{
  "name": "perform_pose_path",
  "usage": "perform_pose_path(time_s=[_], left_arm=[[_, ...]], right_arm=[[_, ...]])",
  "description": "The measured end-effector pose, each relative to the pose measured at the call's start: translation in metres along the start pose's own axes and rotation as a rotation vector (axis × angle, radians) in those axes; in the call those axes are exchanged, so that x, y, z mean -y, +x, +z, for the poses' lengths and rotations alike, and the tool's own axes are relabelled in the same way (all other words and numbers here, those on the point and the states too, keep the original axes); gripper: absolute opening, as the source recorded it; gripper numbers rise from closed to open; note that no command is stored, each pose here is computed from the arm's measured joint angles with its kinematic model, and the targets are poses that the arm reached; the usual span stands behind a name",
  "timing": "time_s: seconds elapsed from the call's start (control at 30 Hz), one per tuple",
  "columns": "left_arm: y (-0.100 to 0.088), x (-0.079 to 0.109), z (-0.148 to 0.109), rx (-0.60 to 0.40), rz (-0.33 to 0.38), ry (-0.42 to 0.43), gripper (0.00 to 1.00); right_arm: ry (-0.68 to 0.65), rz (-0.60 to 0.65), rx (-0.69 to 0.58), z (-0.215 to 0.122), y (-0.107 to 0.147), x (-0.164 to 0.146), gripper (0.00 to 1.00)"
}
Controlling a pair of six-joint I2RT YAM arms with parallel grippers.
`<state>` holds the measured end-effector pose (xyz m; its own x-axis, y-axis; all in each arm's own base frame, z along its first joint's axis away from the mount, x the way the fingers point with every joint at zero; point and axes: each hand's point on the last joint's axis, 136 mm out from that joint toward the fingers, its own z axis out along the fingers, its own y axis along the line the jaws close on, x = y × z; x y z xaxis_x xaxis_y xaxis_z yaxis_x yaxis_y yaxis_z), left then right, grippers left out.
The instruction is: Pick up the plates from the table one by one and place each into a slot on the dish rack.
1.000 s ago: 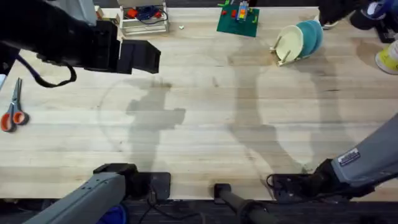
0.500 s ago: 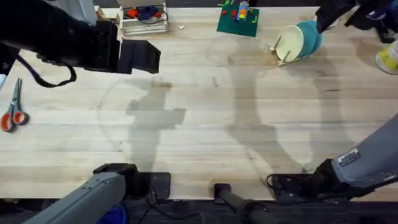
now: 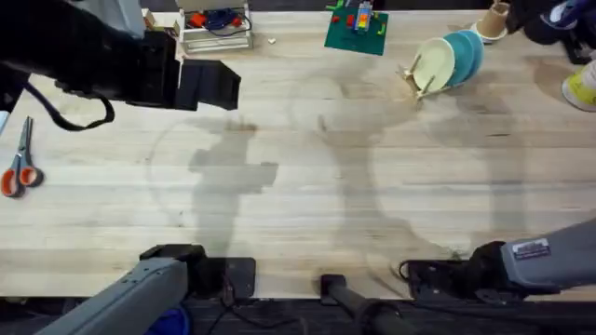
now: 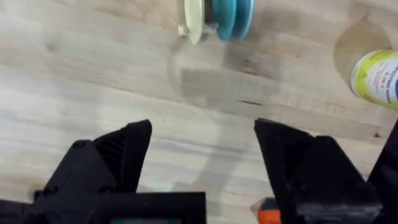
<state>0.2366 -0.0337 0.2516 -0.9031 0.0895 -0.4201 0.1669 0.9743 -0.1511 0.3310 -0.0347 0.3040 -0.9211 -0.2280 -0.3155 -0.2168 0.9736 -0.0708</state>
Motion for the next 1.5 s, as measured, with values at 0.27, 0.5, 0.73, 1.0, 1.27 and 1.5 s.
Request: perform_pose_path(time_s=[0.27, 0.5, 0.73, 1.0, 1.27, 1.5], left_arm=[[0.0, 0.0, 0.0, 0.0, 0.0, 0.0, 0.995], [0.006, 0.001, 0.0, -0.023, -0.005, 0.002, 0.995], [0.009, 0.001, 0.0, -0.036, -0.007, 0.004, 0.995], [0.009, 0.001, 0.0, -0.035, -0.007, 0.004, 0.993], [0.008, 0.001, 0.0, -0.031, -0.007, 0.003, 0.995], [0.006, 0.001, 0.0, -0.026, -0.005, 0.003, 0.995]], right_arm=[[-0.013, 0.004, 0.064, -0.02, 0.002, -0.008, 0.995], [-0.005, 0.033, 0.102, -0.034, 0.006, -0.011, 0.995], [0.001, 0.046, 0.124, -0.051, 0.037, -0.023, 0.995], [0.012, 0.068, 0.163, -0.068, 0.069, -0.036, 0.995], [0.046, 0.079, 0.277, -0.101, 0.088, -0.044, 0.995], [0.063, 0.089, 0.341, -0.117, 0.103, -0.05, 0.995]])
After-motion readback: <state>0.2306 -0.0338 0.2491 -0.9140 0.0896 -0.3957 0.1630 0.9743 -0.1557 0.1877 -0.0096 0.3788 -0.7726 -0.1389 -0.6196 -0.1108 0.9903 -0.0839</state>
